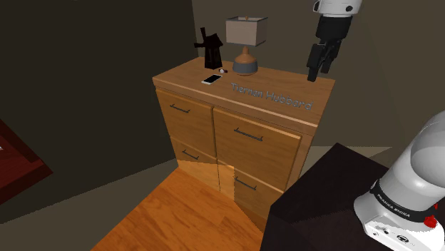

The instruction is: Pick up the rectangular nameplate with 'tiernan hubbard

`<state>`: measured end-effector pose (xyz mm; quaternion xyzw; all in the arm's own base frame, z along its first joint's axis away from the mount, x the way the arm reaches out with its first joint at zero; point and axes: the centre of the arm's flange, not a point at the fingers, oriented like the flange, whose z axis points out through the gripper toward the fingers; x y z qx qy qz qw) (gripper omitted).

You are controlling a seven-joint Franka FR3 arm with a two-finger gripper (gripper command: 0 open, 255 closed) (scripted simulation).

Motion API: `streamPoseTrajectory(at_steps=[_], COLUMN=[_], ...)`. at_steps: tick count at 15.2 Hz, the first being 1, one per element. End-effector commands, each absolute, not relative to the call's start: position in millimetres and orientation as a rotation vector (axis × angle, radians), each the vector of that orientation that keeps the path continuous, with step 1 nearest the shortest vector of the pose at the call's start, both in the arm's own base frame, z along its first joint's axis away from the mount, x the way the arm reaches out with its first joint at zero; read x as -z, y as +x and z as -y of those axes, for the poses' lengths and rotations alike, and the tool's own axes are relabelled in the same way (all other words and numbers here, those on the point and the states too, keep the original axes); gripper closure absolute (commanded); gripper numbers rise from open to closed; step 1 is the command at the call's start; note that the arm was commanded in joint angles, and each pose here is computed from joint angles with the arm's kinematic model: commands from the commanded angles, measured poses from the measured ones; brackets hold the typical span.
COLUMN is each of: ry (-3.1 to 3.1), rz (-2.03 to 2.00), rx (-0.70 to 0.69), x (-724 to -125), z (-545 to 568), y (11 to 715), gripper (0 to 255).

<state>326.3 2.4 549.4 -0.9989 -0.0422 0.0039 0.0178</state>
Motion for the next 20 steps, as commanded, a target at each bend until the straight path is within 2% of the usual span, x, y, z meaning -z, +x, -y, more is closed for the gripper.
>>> streamPoseTrajectory(at_steps=[1,20], ry=[-3.103,-3.122], rz=[0.131,0.297], rx=[-0.012,0.065], x=[-549.4,-424.7], z=[-2.4,107.4], y=[326.3,503.7], gripper=[0,0])
